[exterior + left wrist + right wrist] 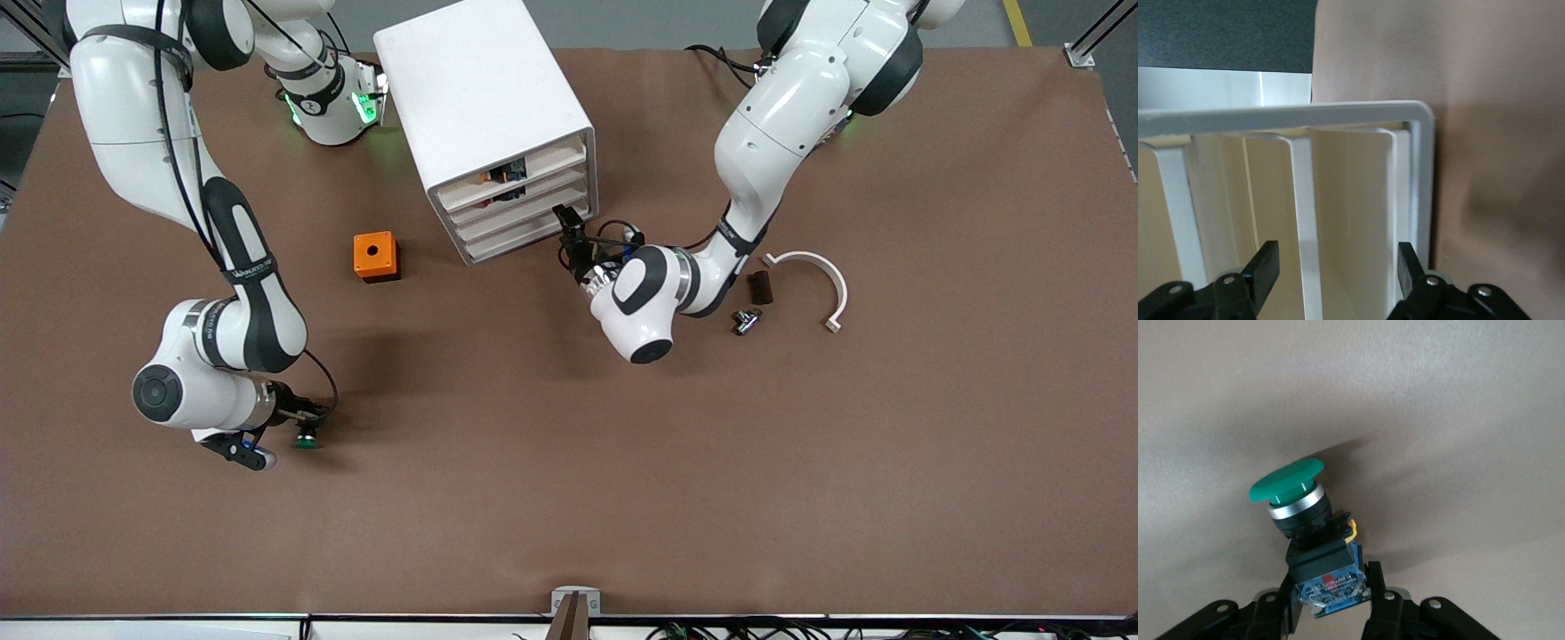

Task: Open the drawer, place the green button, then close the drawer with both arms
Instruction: 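Grasp the drawer handle with the left gripper and pull the drawer open, then carry the green button over the drawer while the left gripper withdraws, then lower the green button into the drawer and open the right gripper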

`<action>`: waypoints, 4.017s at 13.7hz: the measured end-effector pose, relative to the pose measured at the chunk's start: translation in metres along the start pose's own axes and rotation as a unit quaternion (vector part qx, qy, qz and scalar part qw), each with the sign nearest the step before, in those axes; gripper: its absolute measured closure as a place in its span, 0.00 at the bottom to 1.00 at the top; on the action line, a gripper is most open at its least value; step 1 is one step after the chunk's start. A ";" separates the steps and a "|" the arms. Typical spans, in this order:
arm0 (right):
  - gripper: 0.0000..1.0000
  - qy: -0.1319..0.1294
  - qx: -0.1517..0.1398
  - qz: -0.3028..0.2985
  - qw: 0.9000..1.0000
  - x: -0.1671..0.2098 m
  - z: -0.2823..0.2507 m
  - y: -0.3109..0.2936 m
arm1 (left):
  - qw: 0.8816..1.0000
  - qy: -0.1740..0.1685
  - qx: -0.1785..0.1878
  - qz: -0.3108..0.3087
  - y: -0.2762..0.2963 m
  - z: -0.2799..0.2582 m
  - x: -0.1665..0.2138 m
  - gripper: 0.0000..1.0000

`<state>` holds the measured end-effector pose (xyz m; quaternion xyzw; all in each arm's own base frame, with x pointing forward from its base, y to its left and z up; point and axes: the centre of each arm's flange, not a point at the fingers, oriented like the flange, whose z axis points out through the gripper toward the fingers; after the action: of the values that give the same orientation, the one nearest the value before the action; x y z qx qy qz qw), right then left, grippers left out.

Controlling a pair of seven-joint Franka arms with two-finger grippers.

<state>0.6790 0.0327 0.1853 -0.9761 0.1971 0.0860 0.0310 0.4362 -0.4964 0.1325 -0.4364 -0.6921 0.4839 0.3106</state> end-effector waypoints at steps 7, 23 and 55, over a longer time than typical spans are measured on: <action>0.58 -0.042 -0.015 0.112 0.993 -0.015 -0.045 -0.033 | 1.000 -0.004 0.019 -0.009 -0.012 0.021 -0.011 0.66; 0.58 -0.057 -0.007 0.384 0.922 -0.233 -0.180 -0.234 | 0.985 -0.111 -0.072 0.113 0.029 -0.153 0.031 0.59; 0.00 0.074 0.081 0.386 0.916 -0.296 -0.169 -0.294 | 0.605 0.347 -0.338 0.632 -0.041 -0.255 0.019 0.00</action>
<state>0.5514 0.4001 0.4124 -0.8218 0.5666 0.0025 0.0597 0.6334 -0.3836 0.2575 -0.9741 -0.1994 0.1038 -0.0253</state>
